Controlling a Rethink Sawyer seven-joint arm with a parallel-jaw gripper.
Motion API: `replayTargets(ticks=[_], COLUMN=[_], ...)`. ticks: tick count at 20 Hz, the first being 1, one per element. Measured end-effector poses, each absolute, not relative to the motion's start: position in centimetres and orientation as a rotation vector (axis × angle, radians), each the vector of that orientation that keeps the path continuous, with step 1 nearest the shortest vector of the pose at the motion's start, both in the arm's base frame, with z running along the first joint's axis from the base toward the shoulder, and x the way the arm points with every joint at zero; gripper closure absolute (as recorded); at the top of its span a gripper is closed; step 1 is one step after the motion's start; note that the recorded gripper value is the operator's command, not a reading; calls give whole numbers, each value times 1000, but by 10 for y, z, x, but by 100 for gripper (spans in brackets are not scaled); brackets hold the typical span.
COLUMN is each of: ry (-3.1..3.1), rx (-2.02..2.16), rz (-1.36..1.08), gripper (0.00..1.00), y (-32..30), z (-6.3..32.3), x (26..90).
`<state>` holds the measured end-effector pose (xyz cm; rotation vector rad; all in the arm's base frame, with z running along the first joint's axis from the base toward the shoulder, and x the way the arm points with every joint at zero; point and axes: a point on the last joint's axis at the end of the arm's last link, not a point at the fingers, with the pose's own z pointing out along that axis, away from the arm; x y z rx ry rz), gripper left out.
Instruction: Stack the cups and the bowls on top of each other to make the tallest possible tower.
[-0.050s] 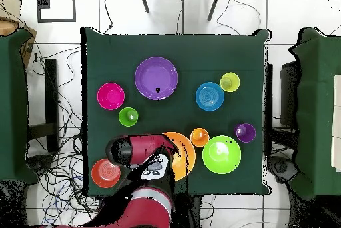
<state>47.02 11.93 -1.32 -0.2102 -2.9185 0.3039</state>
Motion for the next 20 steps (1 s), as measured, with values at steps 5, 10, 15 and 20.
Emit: replayTargets(ticks=[5,10,15,20], ry=[-2920,-2927,-2944,-2961], rx=[-219,-229,-241,-242], rz=[298,297,293,293], gripper=[100,100,100,100], y=[117,114,111,110], z=[-13,-13,-12,-13], x=[473,478,489,501])
